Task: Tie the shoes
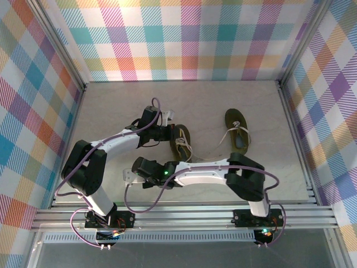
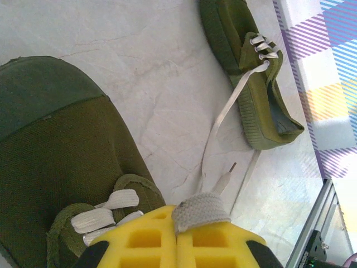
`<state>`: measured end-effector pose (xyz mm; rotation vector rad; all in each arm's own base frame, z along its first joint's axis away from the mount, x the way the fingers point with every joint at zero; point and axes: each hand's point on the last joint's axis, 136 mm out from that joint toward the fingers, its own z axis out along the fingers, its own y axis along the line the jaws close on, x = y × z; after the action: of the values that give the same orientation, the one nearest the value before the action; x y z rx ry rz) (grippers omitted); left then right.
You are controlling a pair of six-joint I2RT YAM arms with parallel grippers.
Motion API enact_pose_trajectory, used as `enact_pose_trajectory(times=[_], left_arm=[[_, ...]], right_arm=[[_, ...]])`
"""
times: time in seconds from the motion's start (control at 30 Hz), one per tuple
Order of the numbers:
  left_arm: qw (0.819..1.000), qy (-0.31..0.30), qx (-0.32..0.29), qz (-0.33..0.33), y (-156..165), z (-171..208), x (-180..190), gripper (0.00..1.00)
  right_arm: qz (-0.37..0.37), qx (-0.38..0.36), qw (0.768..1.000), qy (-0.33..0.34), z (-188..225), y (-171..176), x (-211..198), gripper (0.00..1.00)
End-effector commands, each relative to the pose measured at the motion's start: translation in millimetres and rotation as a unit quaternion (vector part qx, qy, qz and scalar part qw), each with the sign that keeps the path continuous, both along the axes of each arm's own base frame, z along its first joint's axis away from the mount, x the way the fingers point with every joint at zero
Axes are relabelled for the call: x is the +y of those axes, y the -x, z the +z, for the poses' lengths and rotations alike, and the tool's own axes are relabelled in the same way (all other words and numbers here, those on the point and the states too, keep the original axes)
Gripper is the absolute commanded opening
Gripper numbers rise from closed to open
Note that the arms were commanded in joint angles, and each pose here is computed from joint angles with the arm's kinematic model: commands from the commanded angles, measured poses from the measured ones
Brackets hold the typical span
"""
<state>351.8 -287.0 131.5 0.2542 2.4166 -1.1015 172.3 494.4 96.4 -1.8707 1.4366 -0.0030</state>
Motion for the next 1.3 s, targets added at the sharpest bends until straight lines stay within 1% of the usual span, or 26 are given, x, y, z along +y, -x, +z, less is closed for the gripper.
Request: enact_pose_trajectory(times=[0.0,0.07,0.17,0.37,0.47,0.6,0.7,0.83,0.97,1.13,1.17,1.2,1.27], left_arm=[[1.000,0.009,-0.004,-0.011,-3.0,10.8,-1.7,0.00],[1.000,0.008,-0.005,-0.014,-1.9,12.4,-1.5,0.00],[1.000,0.008,-0.009,-0.020,0.1,16.1,-1.6,0.00],[0.999,0.002,-0.015,-0.031,2.9,26.8,-0.7,0.00],[0.999,-0.006,-0.019,-0.035,4.0,29.3,0.4,0.00],[0.999,-0.006,-0.015,-0.037,4.8,27.5,0.2,0.00],[0.999,-0.003,-0.015,-0.037,4.3,27.7,-0.8,0.00],[0.999,-0.002,-0.015,-0.038,4.0,27.8,-1.4,0.00],[0.999,-0.003,-0.014,-0.039,3.9,27.9,-1.4,0.00],[0.999,-0.005,-0.015,-0.039,4.6,27.3,-0.5,0.00],[0.999,-0.004,-0.016,-0.039,4.5,27.9,-0.3,0.00],[0.999,-0.004,-0.017,-0.040,5.2,28.7,-0.7,0.00],[0.999,-0.004,-0.018,-0.040,5.3,29.3,-0.6,0.00]], right_arm=[[0.003,-0.076,0.997,-0.006,15.2,-20.0,25.3,0.00],[-0.004,-0.091,0.996,-0.003,10.3,-29.2,35.1,0.00],[-0.033,-0.105,0.994,0.000,7.1,-54.2,44.3,0.00],[-0.097,-0.146,0.984,0.013,-6.0,-118.0,55.6,0.00],[-0.126,-0.159,0.979,0.021,-12.6,-145.9,56.7,0.00],[-0.176,-0.194,0.965,0.027,-10.9,-185.5,51.6,0.00],[-0.209,-0.210,0.955,0.029,-6.5,-209.0,45.0,0.00],[-0.236,-0.227,0.944,0.033,-3.8,-230.3,39.0,0.00],[-0.248,-0.248,0.935,0.043,-3.3,-244.9,33.7,0.00],[-0.257,-0.241,0.935,0.044,-2.6,-247.7,28.7,0.00],[-0.257,-0.235,0.936,0.041,-1.4,-245.1,29.6,0.07],[-0.255,-0.224,0.940,0.035,1.3,-240.7,31.0,0.20],[-0.246,-0.201,0.948,0.028,4.7,-229.6,35.1,0.38]])
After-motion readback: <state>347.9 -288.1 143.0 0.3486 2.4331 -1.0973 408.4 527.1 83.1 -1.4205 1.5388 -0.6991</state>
